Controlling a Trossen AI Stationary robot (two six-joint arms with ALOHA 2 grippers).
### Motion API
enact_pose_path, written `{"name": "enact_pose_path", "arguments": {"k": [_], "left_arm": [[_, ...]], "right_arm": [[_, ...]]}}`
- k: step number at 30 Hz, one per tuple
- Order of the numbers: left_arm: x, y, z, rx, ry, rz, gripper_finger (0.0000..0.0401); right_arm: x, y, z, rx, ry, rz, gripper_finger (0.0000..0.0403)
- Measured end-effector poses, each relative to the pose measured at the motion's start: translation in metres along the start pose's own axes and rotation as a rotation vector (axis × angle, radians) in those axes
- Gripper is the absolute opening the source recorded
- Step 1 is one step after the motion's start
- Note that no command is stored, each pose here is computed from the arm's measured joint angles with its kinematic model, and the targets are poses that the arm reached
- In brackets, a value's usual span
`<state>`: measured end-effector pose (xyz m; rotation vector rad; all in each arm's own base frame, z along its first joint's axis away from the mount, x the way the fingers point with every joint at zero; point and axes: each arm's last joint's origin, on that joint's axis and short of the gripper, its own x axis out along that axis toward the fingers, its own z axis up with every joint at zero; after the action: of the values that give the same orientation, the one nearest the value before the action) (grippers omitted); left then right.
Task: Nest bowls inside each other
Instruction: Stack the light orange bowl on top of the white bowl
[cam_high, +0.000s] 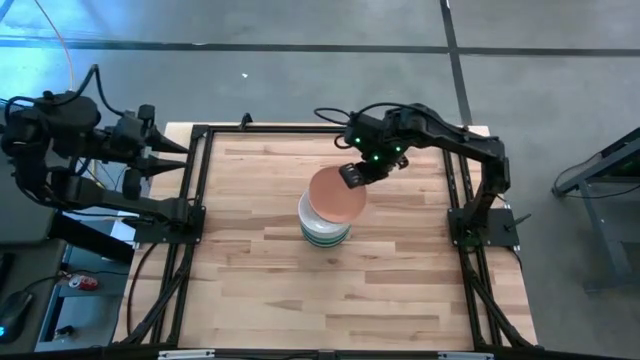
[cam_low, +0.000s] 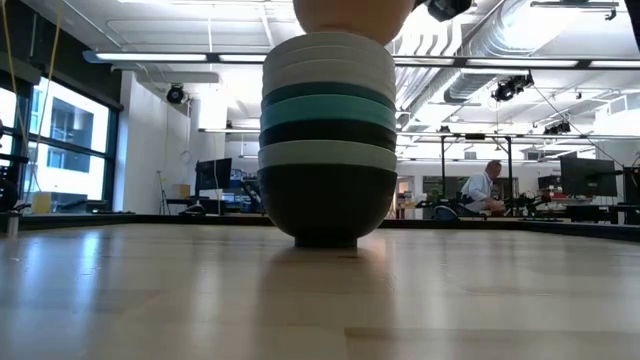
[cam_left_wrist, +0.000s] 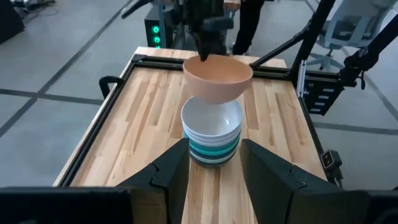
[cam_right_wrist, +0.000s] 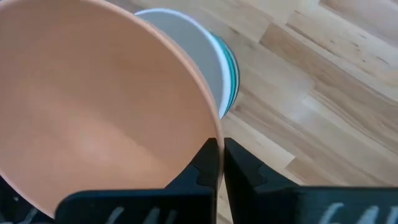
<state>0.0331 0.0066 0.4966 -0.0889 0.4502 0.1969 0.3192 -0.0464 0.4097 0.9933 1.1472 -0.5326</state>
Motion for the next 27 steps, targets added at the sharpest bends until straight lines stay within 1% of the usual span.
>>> {"name": "enact_pose_path", "arguments": {"k": [7, 9, 14, 17, 21, 27], "left_arm": [[-0.006, 0.0, -0.003, 0.018, -0.018, 0.0, 0.0131], [-0.006, 0.0, -0.003, 0.034, -0.018, 0.0, 0.0131], [-0.006, 0.0, -0.003, 0.056, -0.017, 0.0, 0.0131], [-0.006, 0.0, -0.003, 0.061, -0.017, 0.0, 0.0131], [-0.006, 0.0, -0.003, 0.058, -0.017, 0.0, 0.0131], [-0.006, 0.0, -0.004, 0.042, -0.003, 0.0, 0.0131]], "right_arm": [[0.0, -0.004, 0.006, 0.056, -0.052, -0.038, 0.0], [0.004, -0.003, 0.008, 0.062, -0.043, -0.046, 0.0], [0.032, 0.006, 0.014, 0.059, 0.049, -0.063, 0.0], [0.042, 0.01, 0.015, 0.046, 0.068, -0.081, 0.0], [0.048, 0.011, 0.017, 0.04, 0.073, -0.094, 0.0], [0.048, 0.011, 0.019, 0.049, 0.04, -0.116, 0.0]]}}
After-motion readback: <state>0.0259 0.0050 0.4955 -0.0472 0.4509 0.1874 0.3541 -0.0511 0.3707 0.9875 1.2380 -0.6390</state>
